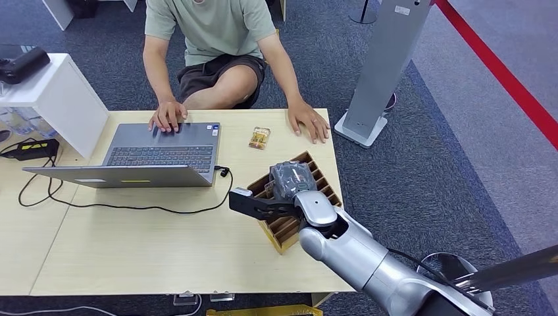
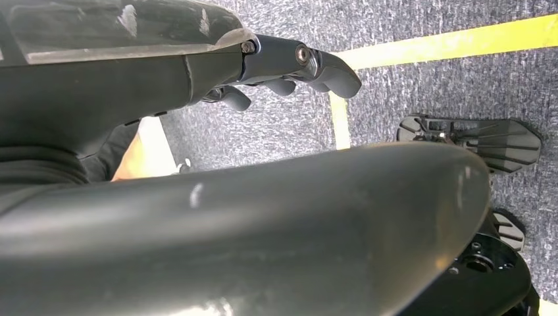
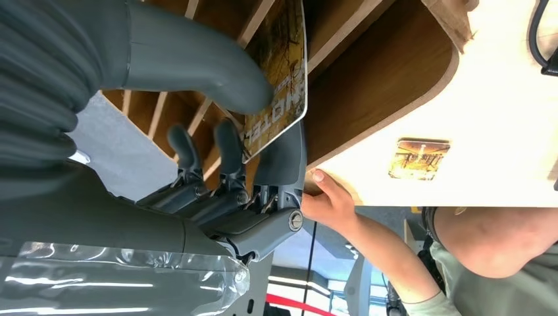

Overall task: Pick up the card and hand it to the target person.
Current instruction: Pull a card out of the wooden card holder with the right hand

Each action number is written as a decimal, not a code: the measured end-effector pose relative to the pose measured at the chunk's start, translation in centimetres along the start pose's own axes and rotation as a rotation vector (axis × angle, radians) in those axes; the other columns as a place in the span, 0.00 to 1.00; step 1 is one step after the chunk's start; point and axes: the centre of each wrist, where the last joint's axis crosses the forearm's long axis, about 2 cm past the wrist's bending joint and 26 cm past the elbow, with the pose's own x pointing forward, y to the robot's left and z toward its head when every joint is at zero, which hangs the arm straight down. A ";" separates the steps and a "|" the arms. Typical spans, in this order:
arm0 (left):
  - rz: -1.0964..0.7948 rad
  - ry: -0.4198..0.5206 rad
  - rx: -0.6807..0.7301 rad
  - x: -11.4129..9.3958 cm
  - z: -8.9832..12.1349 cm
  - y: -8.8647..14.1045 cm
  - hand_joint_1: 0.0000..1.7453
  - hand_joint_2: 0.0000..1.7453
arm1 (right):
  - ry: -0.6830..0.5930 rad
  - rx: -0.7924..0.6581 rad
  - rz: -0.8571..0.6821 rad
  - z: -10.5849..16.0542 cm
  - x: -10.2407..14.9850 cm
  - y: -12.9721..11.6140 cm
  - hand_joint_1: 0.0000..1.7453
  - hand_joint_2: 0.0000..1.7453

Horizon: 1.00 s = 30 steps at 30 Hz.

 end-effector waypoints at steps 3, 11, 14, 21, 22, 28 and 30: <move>0.000 0.000 0.000 0.0 0.0 0.0 0.00 0.00 | 0.000 0.000 0.000 0.0 0.0 0.0 0.88 1.00; 0.000 0.000 0.002 0.0 0.0 0.0 0.00 0.00 | 0.001 0.000 -0.001 0.0 0.0 0.1 0.83 1.00; -0.005 0.000 0.001 0.0 0.0 0.0 0.00 0.00 | 0.001 0.000 -0.001 0.0 0.0 0.1 0.83 1.00; -0.011 -0.010 0.008 0.0 0.0 0.0 0.00 0.00 | 0.003 -0.003 -0.004 0.0 -0.1 0.0 0.83 1.00; -0.009 -0.011 0.009 0.0 0.0 0.0 0.00 0.00 | 0.003 -0.004 -0.005 0.0 -0.1 0.0 0.83 1.00; -0.001 -0.009 0.011 0.0 0.0 0.0 0.00 0.00 | 0.001 -0.023 -0.006 -0.1 0.0 -0.4 0.83 1.00; 0.000 -0.007 0.012 0.0 0.0 0.0 0.00 0.00 | 0.001 -0.039 -0.010 -0.1 0.1 -1.0 0.83 1.00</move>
